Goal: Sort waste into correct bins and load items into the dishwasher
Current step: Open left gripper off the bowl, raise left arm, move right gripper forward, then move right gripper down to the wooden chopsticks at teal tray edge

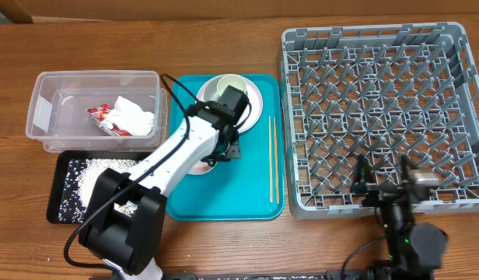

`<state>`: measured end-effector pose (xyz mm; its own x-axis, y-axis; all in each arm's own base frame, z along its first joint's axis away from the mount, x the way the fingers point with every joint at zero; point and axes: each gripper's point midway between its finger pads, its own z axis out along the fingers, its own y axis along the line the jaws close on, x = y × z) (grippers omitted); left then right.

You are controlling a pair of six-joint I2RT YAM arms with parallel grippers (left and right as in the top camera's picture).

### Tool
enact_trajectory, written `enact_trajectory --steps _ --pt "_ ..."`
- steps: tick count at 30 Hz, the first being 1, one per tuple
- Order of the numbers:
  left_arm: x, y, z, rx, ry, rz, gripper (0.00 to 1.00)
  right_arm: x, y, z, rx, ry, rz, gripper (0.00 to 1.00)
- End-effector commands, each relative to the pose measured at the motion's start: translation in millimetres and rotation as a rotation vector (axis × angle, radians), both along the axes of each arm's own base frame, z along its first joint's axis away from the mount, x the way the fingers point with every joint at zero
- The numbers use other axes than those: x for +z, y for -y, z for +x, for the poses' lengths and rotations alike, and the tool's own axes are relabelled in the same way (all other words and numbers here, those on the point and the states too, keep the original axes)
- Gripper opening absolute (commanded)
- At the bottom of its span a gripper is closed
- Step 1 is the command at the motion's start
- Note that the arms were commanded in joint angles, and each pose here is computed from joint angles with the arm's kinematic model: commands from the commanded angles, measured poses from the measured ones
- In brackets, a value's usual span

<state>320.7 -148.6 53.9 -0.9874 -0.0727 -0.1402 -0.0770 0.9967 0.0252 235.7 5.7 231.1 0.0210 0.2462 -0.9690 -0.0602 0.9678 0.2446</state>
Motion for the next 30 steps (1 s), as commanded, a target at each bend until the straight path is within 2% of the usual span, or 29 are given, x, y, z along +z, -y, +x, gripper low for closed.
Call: enact_trajectory --steps 1,2,4,8,11,15,18,22,24,29,30 --pt "18.9 2.1 18.2 0.032 0.028 -0.062 0.25 85.1 2.1 -15.7 -0.004 0.118 0.102 1.0" --pt "24.3 3.0 21.3 0.037 0.029 -0.082 0.26 96.8 -2.5 -16.0 0.021 0.11 0.1 1.0" --pt "39.4 7.7 29.0 0.047 0.03 -0.144 0.35 124.5 -23.2 -14.2 0.141 0.051 0.094 1.0" --pt "81.1 23.2 47.0 0.011 0.053 -0.308 0.34 141.9 -54.3 0.8 0.328 -0.179 0.131 1.0" --pt "119.2 23.1 63.6 0.004 0.107 -0.384 0.34 118.2 -63.0 17.9 0.363 -0.461 0.198 1.0" --pt "163.2 3.8 85.6 0.043 0.203 -0.408 0.37 68.8 -89.5 27.4 0.418 -0.837 0.273 1.0" --pt "185.0 -19.1 101.5 0.092 0.271 -0.417 0.53 30.1 -125.5 32.3 0.508 -1.022 0.235 1.0" --pt "188.6 -57.3 110.8 0.179 0.292 -0.405 0.6 -15.1 -167.9 36.0 0.552 -1.161 0.094 1.0" --pt "185.0 -83.1 109.7 0.241 0.28 -0.381 0.61 -35.2 -186.0 35.4 0.536 -1.208 0.029 1.0" --pt "176.3 -136.1 98.6 0.375 0.232 -0.339 0.62 -65.4 -225.2 31.6 0.526 -1.214 -0.135 1.0" --pt "175.5 -142.3 97.0 0.391 0.227 -0.336 0.76 -68.2 -232.0 32.0 0.53 -1.2 -0.161 1.0"
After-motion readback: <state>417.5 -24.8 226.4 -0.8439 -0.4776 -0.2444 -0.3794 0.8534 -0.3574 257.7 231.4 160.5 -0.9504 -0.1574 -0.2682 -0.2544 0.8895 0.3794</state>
